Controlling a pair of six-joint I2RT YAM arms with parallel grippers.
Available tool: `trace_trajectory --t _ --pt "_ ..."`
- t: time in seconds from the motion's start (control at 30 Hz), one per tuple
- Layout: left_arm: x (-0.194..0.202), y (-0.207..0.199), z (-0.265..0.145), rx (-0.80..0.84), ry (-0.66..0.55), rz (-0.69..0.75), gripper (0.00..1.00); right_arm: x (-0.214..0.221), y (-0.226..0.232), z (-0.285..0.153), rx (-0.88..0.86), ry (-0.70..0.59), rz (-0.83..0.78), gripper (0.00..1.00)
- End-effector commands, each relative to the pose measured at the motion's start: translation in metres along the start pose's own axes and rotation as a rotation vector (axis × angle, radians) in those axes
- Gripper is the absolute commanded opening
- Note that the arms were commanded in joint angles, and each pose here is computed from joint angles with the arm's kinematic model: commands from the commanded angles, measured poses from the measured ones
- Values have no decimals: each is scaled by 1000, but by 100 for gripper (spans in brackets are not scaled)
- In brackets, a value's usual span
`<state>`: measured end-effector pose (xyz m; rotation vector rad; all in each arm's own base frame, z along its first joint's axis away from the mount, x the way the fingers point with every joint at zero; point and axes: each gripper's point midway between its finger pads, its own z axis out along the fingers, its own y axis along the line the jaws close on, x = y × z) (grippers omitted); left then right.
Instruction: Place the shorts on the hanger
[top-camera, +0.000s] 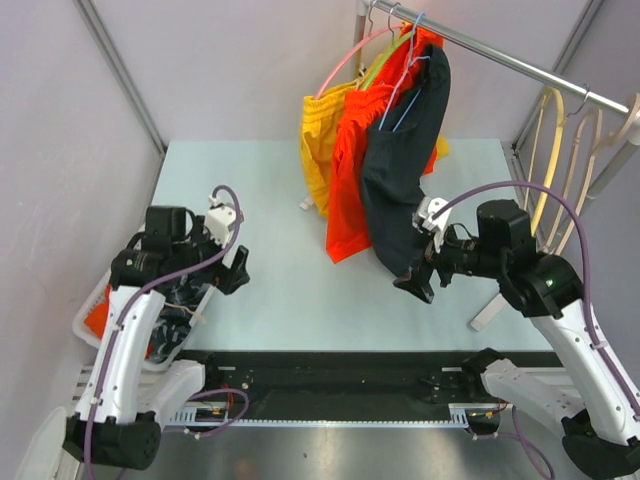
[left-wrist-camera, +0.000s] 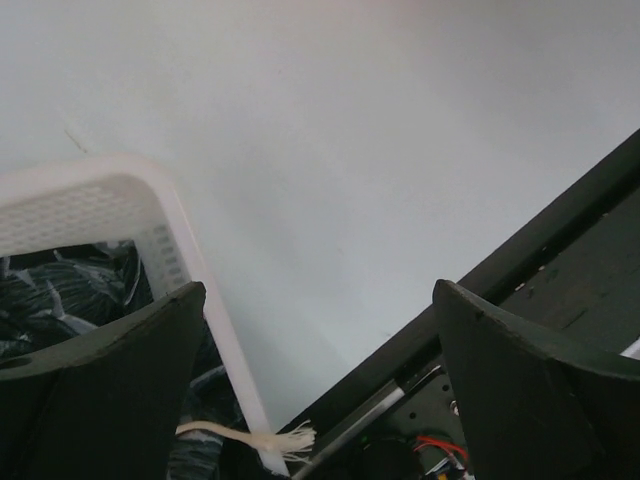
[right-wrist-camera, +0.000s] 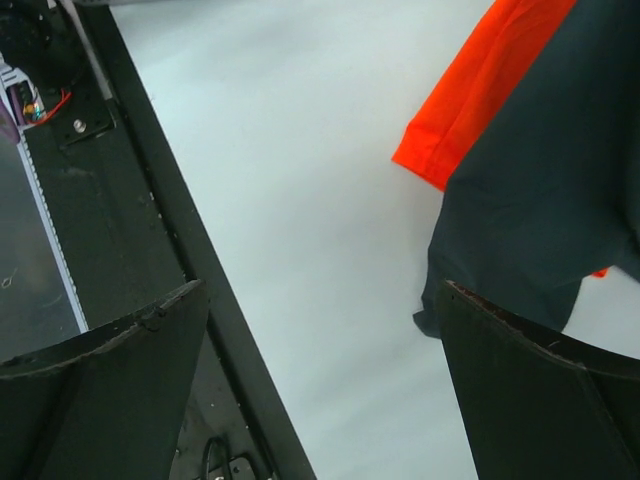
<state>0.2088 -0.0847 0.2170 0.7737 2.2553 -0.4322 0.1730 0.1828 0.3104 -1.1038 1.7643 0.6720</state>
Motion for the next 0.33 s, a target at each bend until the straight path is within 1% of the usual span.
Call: trace_trajectory --t 0.0,0.17,0.3 --pt "19 17 -8 -124 32 87 100 13 9 1 -40 5 -21 100" --pt "36 20 -11 -169 54 111 100 23 10 4 -44 17 -22 100" --pt "38 20 -15 -188 43 128 100 24 10 5 -43 14 -14 100"
